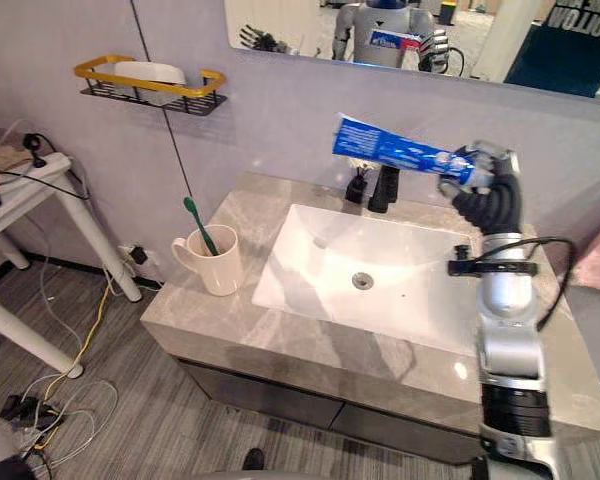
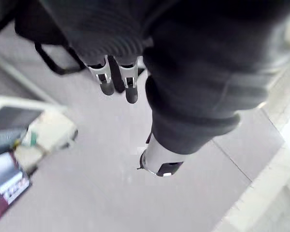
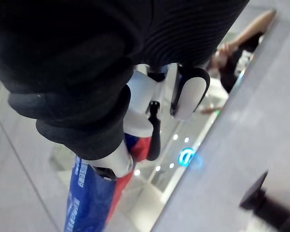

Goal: Organize washtable

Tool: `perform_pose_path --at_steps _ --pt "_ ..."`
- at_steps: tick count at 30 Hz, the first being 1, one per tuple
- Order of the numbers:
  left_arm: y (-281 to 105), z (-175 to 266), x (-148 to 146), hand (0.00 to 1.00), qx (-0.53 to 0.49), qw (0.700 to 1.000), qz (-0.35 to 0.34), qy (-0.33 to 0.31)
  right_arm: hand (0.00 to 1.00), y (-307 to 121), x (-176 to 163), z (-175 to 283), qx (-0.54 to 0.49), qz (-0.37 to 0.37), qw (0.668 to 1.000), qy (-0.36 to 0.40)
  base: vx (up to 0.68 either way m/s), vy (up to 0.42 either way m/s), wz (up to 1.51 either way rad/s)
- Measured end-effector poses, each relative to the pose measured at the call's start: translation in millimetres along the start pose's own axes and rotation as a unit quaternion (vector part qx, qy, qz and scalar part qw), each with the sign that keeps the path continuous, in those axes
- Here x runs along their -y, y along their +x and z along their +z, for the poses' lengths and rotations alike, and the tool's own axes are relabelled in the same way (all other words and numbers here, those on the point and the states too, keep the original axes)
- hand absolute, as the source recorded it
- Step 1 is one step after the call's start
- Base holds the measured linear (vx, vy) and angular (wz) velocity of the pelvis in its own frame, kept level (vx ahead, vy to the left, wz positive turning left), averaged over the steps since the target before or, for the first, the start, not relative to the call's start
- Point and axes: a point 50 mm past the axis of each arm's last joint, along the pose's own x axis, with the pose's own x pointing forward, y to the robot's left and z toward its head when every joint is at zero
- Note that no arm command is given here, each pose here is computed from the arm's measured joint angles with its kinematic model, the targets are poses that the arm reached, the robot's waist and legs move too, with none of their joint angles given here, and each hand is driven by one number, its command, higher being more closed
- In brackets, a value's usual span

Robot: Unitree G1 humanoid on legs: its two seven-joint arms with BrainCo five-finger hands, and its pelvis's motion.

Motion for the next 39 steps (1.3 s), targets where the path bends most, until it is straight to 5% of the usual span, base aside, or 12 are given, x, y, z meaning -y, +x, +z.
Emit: perform_pose_path --at_steps 3,6,12,17,39 --pt "-22.1 -19.3 61.9 0.00 -0.054 0.988 -0.124 -0.072 1.00 0.2 -32.2 4.2 0.004 0.033 0.998 0.053 0.01 -0.012 0.36" --pt "-65.0 -33.9 123.6 0.00 -0.130 0.944 -0.264 -0.149 1.00 8.7 -69.7 24.0 0.035 0.067 0.990 0.123 0.02 -0.010 0.29" --pt "-136.3 -53.7 180.7 0.00 -0.266 0.858 -0.362 -0.249 1.00 19.4 -112.0 60.1 0.080 0.091 0.971 0.204 0.01 -0.003 0.17" --pt "-187.6 -54.8 203.0 0.00 -0.359 0.783 -0.411 -0.297 1.00 9.1 -148.9 66.0 0.056 0.129 0.959 0.247 -0.04 0.002 0.05" --pt "-191.4 -35.5 219.8 0.00 -0.344 0.759 -0.437 -0.338 1.00 -10.8 -171.5 63.8 0.025 0.174 0.946 0.271 -0.02 -0.002 -0.09"
